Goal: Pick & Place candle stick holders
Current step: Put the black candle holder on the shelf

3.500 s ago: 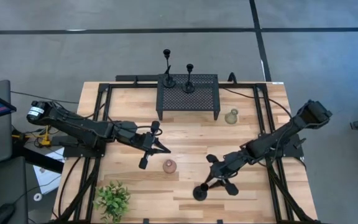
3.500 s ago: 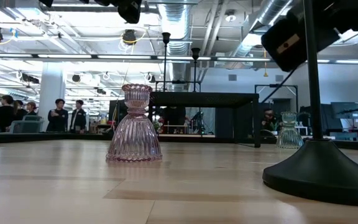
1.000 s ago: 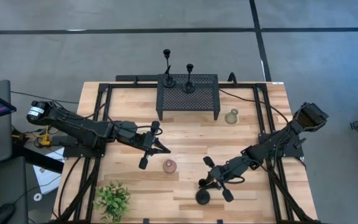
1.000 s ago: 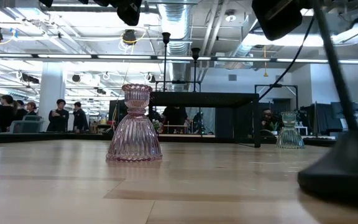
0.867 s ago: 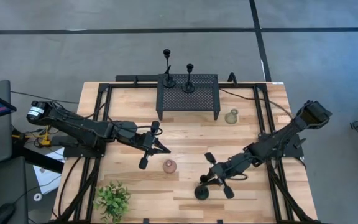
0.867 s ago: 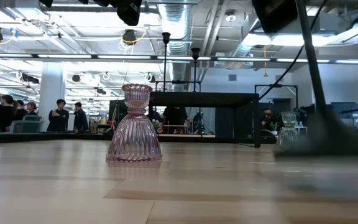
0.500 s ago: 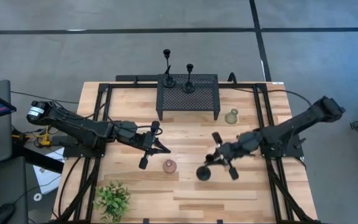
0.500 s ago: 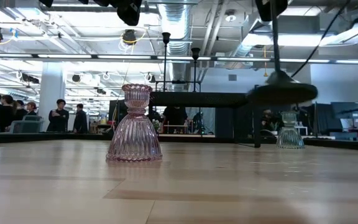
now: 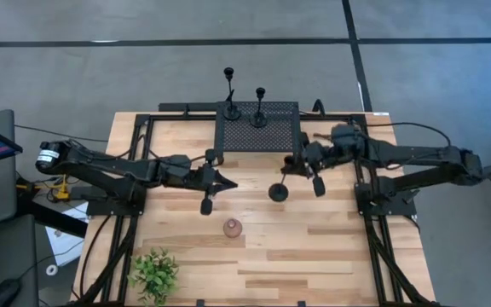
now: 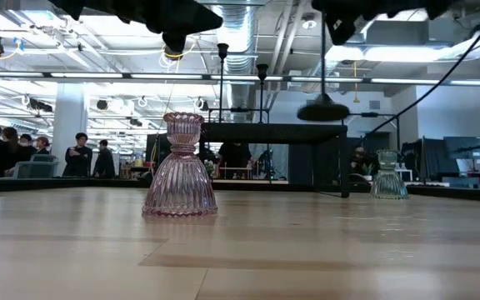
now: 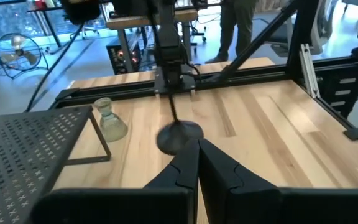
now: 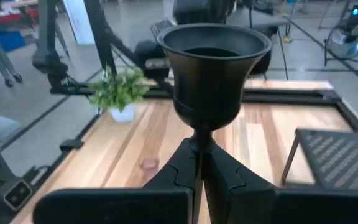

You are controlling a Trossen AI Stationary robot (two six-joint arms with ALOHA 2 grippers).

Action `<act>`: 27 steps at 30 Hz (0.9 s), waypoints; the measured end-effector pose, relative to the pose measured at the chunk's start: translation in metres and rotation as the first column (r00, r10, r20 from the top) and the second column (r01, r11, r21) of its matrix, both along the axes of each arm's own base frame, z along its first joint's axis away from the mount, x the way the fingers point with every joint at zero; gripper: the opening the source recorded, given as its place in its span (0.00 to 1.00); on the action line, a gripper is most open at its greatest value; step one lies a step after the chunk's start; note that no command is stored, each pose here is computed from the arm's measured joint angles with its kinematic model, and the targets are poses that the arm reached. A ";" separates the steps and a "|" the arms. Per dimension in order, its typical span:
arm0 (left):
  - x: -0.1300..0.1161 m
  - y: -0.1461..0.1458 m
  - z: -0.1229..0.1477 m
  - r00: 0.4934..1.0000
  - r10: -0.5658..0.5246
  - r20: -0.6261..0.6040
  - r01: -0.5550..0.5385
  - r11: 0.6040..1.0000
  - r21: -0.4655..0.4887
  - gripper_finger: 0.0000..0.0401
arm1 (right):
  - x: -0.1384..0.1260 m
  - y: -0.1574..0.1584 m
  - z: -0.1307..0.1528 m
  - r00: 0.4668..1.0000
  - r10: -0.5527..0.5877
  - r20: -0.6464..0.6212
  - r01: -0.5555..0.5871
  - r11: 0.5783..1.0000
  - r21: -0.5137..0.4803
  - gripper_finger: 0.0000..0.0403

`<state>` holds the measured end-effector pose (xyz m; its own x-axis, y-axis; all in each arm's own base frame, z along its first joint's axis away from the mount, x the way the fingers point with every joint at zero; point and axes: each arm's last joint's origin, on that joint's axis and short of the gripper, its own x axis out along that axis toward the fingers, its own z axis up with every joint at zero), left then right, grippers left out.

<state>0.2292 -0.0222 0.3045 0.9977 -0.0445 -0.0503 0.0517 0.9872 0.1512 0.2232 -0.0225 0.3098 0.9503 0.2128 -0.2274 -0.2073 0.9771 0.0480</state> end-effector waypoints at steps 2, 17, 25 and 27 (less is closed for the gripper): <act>0.000 0.000 0.000 1.000 0.001 0.001 -0.001 1.000 -0.003 0.02 | 0.003 -0.008 0.007 1.000 -0.014 0.004 0.014 1.000 -0.004 0.00; 0.000 0.000 0.000 1.000 0.002 -0.001 -0.002 0.999 -0.034 0.02 | 0.014 -0.088 0.051 0.971 -0.238 -0.017 0.235 0.967 -0.103 0.00; 0.000 0.000 0.000 1.000 0.002 -0.001 -0.002 0.999 -0.034 0.02 | 0.007 -0.135 0.056 0.945 -0.325 -0.032 0.321 0.943 -0.085 0.00; 0.000 0.000 0.000 1.000 0.002 -0.001 -0.002 0.999 -0.034 0.02 | 0.006 -0.144 0.054 0.935 -0.352 -0.039 0.349 0.934 -0.076 0.00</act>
<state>0.2293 -0.0221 0.3045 0.9978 -0.0441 -0.0498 0.0497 0.9918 0.1176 0.2290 -0.1666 0.3640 0.9486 -0.1488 -0.2794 0.1498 0.9886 -0.0180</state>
